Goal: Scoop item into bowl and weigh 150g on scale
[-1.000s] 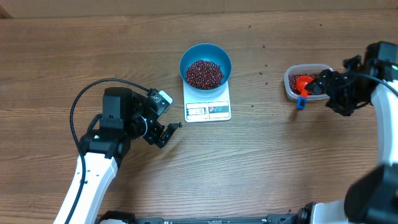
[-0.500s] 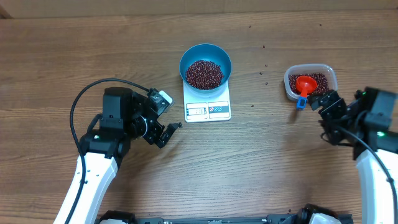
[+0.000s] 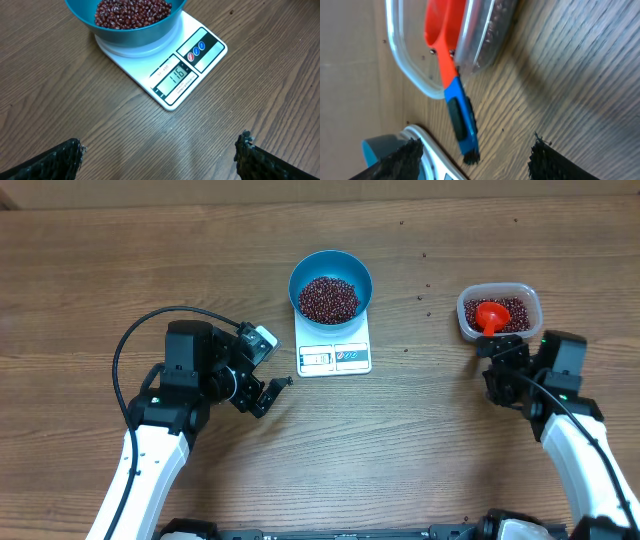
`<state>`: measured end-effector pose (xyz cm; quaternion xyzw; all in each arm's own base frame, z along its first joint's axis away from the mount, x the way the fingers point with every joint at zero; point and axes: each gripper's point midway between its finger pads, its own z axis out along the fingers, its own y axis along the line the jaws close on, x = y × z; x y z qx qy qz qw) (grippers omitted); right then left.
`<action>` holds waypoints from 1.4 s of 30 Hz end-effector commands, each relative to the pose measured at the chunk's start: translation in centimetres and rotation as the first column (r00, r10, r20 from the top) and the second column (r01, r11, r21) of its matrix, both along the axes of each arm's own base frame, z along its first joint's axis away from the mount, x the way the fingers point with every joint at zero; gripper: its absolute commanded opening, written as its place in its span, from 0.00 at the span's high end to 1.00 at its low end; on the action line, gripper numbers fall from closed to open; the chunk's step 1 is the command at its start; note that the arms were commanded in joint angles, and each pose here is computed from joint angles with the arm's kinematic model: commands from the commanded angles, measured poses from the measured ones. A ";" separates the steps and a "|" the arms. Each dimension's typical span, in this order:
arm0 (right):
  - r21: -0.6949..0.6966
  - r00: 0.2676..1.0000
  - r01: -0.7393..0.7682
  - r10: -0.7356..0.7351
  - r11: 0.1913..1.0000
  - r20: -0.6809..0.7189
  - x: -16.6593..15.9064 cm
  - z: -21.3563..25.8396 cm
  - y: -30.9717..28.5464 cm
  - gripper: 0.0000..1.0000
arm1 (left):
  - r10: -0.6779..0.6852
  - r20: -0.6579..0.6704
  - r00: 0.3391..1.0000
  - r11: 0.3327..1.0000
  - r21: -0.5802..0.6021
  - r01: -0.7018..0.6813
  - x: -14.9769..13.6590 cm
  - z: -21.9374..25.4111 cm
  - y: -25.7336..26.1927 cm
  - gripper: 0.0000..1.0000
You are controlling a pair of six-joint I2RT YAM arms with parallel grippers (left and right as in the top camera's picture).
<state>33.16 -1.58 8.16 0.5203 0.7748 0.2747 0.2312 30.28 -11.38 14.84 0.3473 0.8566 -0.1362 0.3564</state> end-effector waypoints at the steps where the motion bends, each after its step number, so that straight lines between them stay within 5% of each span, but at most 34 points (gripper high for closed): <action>1: -0.012 0.999 0.033 -0.033 0.999 -0.018 0.9 -1.5 -0.1 0.32 | 0.007 -0.001 1.000 1.000 -0.004 -0.007 0.1 0.1 0.0 0.00; 22: 0.012 0.992 -0.020 0.018 1.000 0.124 3.0 1.2 0.6 0.61 | 0.008 -0.001 1.000 1.000 -0.004 -0.008 0.1 0.1 0.0 0.00; 42: -0.008 0.995 0.068 -0.067 0.998 0.076 2.3 0.4 -1.2 0.84 | 0.008 -0.001 1.000 1.000 -0.004 -0.008 0.1 0.1 0.0 0.00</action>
